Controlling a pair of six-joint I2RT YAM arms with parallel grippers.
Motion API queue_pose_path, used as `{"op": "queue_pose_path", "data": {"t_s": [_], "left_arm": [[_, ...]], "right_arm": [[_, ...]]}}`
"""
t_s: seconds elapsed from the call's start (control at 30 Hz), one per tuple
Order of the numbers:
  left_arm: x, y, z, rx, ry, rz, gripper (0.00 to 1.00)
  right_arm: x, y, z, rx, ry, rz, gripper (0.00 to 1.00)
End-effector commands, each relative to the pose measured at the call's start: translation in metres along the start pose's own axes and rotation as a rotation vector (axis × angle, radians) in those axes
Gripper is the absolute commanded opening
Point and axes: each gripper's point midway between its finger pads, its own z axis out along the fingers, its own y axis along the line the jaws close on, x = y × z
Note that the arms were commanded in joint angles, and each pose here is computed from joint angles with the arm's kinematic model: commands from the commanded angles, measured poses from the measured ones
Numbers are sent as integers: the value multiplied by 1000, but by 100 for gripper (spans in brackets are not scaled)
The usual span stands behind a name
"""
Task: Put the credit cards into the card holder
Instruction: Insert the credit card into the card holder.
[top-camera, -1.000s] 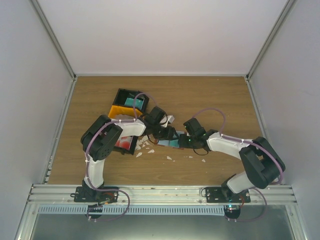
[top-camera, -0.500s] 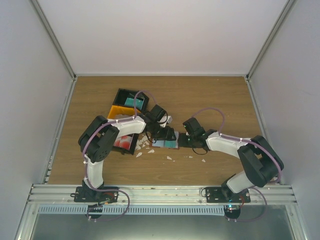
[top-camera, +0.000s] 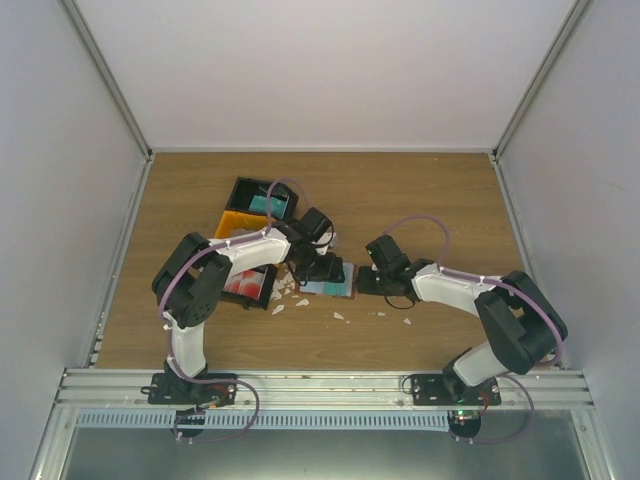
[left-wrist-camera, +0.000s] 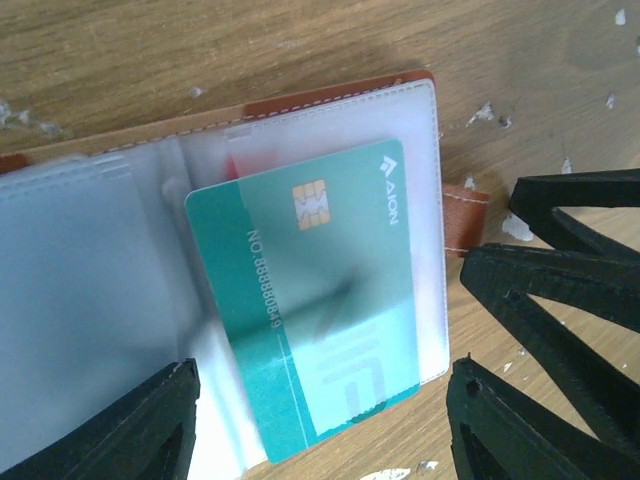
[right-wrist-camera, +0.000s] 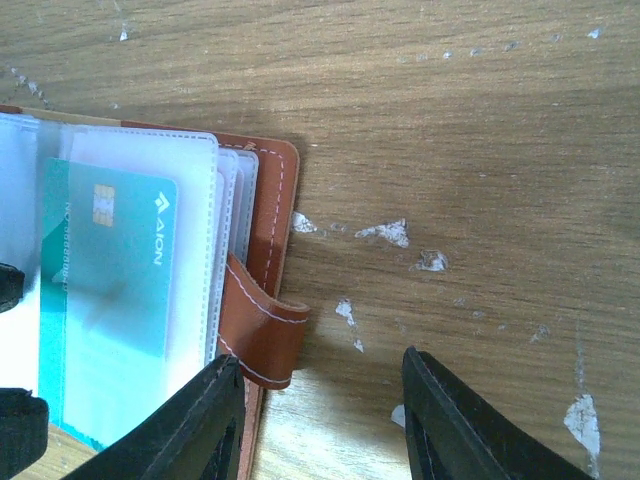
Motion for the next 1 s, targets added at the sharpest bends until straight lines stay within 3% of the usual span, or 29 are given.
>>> {"op": "queue_pose_path", "data": {"t_s": [0.0,0.23,0.37,0.7,0.97], "left_arm": [[0,-1,-3,-11,1,-1,66],[4,-8,4,36,22,12,51],[5,-16,7,79,36,40,49],[-4,-15,2,45,-8,48,49],[4,-9,-9,-25,-57,11,60]], "right_arm": [[12,-2,7,9,52,-9,45],[13,0,9,-2,58,-17,45],[14,1,11,-5,67,-17,45],[12,1,11,2,66,-16,45],[13,-1,12,8,69,-17,44]]}}
